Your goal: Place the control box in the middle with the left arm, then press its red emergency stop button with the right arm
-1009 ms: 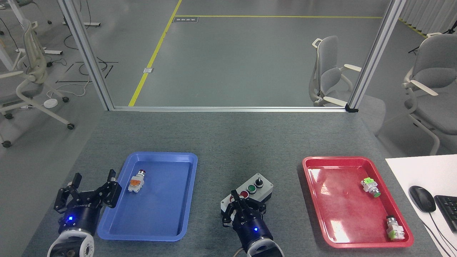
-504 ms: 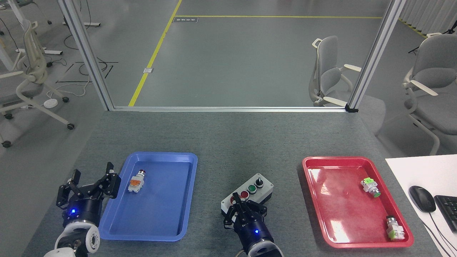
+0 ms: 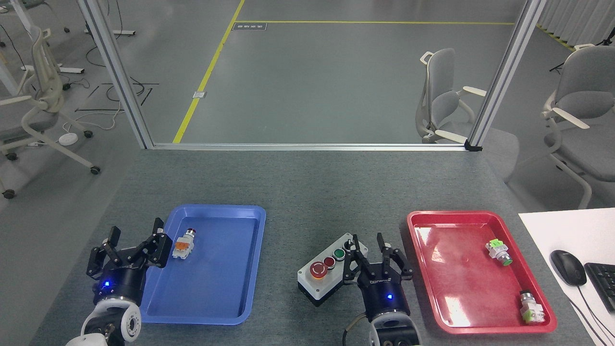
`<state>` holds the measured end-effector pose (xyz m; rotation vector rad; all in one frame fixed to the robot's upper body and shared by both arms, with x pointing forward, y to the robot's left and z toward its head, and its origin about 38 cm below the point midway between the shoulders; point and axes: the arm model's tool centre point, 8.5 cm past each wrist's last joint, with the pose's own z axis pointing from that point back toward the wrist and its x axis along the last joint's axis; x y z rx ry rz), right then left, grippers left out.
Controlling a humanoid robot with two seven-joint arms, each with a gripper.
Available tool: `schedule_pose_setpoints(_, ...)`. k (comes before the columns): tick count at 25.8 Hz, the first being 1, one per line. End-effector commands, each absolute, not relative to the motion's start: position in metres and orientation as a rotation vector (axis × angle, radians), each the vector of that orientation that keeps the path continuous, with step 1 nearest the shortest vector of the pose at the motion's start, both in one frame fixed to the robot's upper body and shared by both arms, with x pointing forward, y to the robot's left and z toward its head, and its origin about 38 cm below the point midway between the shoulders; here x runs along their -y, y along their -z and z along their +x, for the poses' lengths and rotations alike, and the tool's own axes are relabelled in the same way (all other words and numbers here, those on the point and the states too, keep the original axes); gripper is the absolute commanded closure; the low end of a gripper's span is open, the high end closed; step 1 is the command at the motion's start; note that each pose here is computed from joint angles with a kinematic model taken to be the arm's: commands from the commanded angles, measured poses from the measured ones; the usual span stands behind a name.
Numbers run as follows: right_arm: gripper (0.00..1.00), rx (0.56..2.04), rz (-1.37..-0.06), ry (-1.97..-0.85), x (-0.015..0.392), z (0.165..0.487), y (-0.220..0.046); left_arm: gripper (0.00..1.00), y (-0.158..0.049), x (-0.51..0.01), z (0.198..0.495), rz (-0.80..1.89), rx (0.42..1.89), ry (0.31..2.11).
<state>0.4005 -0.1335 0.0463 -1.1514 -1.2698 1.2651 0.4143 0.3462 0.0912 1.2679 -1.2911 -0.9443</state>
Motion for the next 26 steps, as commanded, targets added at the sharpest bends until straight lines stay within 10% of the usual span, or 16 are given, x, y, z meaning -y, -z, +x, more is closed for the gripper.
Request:
schedule_pose_setpoints(1,0.02,1.24,-1.205,-1.226,0.179,0.399,-0.05,0.01,-0.093,-0.347,0.415,1.271,1.295,0.948)
schedule_pose_setpoints(26,0.02,1.159,-1.245,-1.051,0.257,0.385,-0.053,0.01,-0.045,-0.317,0.398,1.144,1.242,0.964)
